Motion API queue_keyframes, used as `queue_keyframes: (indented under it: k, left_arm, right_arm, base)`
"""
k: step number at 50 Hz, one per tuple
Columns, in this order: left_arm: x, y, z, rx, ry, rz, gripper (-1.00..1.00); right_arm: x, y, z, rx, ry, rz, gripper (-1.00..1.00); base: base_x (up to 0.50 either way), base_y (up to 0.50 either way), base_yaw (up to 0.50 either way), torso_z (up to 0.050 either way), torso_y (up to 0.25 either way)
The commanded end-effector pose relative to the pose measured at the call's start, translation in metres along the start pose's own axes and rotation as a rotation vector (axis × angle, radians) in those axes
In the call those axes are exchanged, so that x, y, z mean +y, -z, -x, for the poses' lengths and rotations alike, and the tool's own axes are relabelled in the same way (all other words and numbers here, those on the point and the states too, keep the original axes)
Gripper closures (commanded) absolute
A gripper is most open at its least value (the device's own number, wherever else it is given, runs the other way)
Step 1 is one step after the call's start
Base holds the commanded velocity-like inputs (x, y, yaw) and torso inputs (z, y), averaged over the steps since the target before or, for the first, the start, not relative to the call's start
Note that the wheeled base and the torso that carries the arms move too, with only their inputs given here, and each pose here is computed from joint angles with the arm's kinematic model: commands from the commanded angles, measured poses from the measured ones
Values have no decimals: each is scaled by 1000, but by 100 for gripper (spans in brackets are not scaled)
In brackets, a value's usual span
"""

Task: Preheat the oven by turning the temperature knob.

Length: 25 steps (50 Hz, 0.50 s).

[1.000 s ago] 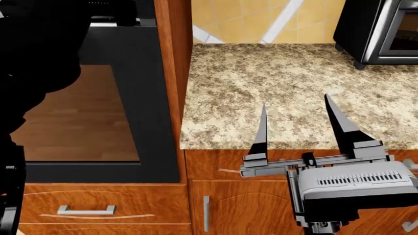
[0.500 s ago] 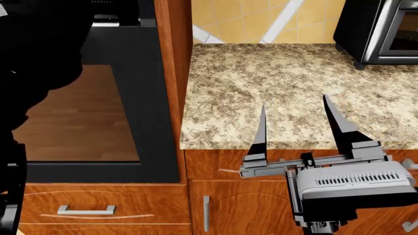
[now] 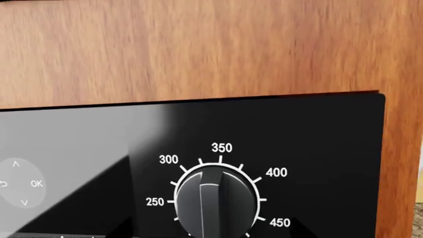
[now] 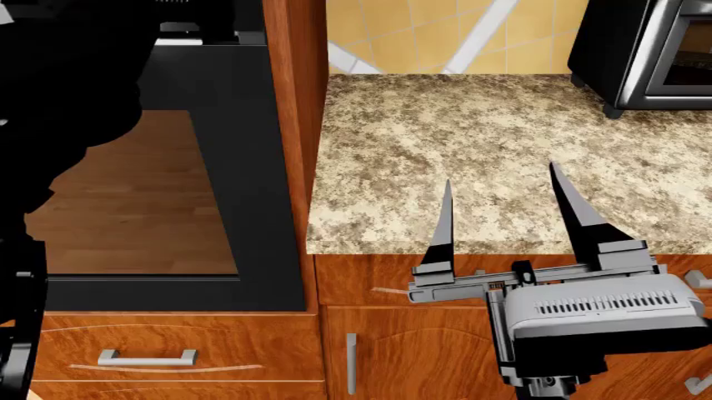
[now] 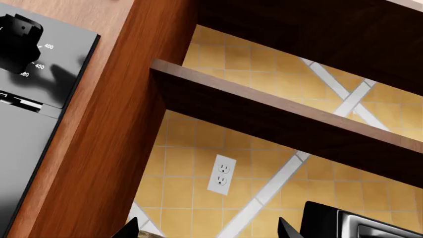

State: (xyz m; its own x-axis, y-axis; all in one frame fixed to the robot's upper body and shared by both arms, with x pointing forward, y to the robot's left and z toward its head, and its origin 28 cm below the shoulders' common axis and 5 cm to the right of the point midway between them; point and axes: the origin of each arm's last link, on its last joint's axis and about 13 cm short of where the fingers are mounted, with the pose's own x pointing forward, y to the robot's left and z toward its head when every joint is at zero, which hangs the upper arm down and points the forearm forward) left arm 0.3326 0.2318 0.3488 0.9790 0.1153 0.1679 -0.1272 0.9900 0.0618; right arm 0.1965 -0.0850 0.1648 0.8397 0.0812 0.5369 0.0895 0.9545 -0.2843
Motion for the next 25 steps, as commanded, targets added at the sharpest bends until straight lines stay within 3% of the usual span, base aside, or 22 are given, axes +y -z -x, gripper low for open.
queue_keyframes:
  k: [1, 4, 5, 25]
  left_arm:
    - [2, 1, -2, 4, -11, -2, -100]
    - [1, 1, -2, -3, -10, -4, -100]
    - [1, 1, -2, -9, -8, -3, 100]
    - [0, 0, -2, -31, -9, -22, 100]
  right_arm:
    - [0, 0, 0, 1, -1, 1, -100]
    - [1, 1, 0, 2, -1, 2, -100]
    - [1, 1, 0, 4, -1, 2, -100]
    - [1, 1, 0, 4, -2, 1, -100]
  base:
    - [0, 0, 0, 0, 0]
    - [0, 0, 0, 0, 0]
    - [0, 0, 0, 0, 0]
    - [0, 0, 0, 0, 0]
